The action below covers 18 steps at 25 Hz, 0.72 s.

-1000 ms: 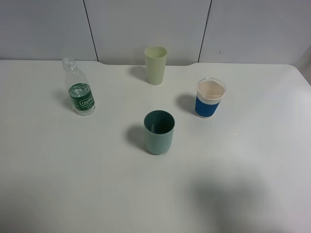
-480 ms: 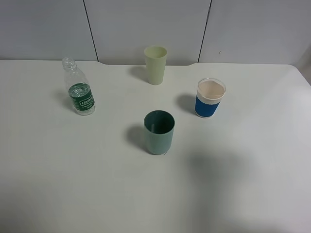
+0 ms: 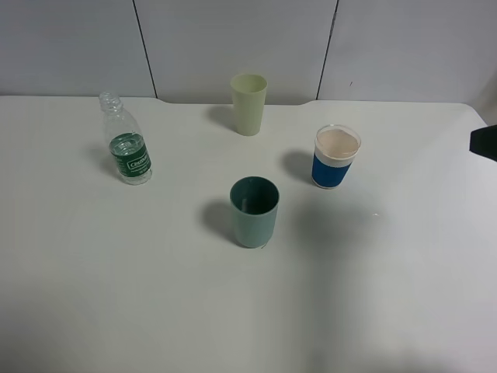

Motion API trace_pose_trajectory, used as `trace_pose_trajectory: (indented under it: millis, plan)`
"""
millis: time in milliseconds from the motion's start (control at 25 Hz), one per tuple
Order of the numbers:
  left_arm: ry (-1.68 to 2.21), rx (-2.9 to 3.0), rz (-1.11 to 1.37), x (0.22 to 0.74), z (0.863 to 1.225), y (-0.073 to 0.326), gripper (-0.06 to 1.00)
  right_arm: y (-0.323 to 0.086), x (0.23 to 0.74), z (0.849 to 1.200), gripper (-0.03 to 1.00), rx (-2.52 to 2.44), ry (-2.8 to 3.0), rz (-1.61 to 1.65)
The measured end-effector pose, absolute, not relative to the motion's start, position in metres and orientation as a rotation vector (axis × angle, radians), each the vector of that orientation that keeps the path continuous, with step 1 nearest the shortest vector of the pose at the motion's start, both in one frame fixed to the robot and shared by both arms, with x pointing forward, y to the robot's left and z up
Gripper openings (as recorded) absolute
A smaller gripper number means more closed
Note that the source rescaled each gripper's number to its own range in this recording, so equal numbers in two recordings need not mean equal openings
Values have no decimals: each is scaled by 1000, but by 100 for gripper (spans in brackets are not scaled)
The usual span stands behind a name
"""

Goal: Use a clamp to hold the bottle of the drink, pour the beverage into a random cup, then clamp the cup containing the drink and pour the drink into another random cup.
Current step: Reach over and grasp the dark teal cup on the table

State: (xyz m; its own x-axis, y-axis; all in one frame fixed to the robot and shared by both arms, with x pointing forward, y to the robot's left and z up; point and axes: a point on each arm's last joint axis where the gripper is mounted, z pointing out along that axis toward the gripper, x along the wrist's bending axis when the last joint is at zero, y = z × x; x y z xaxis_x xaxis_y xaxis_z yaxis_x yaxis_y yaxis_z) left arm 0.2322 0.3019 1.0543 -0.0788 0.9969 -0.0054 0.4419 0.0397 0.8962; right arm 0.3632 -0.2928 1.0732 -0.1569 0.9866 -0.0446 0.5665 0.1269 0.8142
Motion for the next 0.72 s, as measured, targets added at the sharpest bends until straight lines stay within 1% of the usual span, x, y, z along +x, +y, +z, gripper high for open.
trace_pose_trajectory:
  millis: [400, 640, 720]
  plan:
    - [1611, 1484, 995, 232, 1054, 302, 100, -296, 390, 1063, 100, 1525, 1811, 857]
    - [1611, 1485, 995, 232, 1054, 302, 100, -299, 417, 1046, 100, 1574, 1828, 812]
    - [1611, 1485, 995, 232, 1054, 302, 100, -292, 429, 1037, 100, 1528, 1897, 785]
